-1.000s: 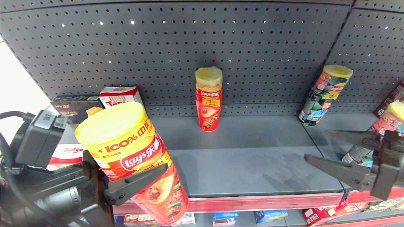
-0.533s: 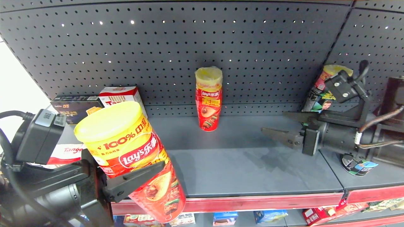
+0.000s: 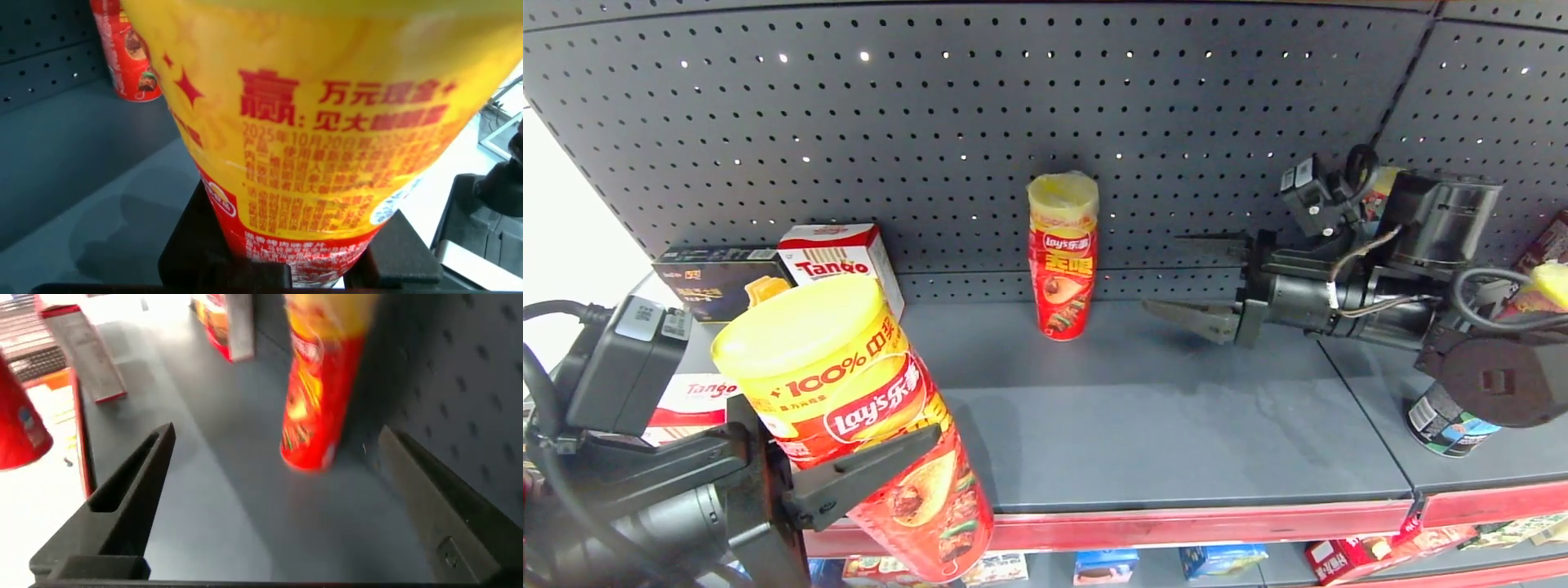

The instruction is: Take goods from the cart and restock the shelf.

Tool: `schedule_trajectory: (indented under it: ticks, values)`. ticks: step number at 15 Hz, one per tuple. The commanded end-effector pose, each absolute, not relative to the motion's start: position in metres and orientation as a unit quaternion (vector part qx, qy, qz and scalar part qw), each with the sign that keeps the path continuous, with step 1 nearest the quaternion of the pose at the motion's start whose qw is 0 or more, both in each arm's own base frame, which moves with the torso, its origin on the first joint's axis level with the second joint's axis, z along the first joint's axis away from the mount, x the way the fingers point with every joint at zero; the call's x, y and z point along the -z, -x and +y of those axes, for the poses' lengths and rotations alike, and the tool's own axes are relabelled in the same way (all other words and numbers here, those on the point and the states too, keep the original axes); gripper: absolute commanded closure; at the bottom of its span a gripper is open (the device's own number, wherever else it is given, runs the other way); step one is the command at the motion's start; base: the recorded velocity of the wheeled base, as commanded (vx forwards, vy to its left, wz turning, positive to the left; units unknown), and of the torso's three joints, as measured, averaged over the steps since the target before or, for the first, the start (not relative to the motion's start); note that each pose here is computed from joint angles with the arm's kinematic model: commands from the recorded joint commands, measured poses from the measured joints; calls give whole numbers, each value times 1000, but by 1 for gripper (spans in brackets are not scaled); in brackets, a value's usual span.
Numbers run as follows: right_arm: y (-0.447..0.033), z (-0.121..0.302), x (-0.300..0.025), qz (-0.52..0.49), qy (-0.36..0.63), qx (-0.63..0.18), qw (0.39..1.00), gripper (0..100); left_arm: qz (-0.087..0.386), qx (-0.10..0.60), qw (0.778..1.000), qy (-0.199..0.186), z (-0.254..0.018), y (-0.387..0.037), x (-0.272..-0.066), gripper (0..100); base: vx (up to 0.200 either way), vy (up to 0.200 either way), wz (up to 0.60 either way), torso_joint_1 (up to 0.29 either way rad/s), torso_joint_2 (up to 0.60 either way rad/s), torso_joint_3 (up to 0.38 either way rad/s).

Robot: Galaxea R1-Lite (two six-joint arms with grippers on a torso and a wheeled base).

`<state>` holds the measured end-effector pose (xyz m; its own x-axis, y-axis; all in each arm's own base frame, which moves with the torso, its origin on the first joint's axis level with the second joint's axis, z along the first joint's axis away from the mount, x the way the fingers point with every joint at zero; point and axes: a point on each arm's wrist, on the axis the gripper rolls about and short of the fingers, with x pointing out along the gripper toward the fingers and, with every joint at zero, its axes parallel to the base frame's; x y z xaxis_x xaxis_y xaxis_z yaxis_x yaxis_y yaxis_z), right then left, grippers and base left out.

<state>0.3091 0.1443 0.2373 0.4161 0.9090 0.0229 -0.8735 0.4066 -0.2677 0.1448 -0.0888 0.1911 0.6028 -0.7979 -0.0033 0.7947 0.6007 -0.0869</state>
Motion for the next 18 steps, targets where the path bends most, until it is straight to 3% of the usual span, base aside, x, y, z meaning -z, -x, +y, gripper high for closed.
schedule_trajectory:
  ticks: [1,13,18]
  values:
    - [-342,160,-224,-92,116,-553,820,0,19,444,895,38,-88,-145,-192,100,0,0,0,0,0,0]
    - [-394,184,-183,-59,100,-554,825,0,31,443,895,38,-87,-143,-186,100,0,0,0,0,0,0]
    - [-407,194,-180,-50,74,-544,834,0,38,442,895,38,-85,-140,-181,100,0,0,0,0,0,0]
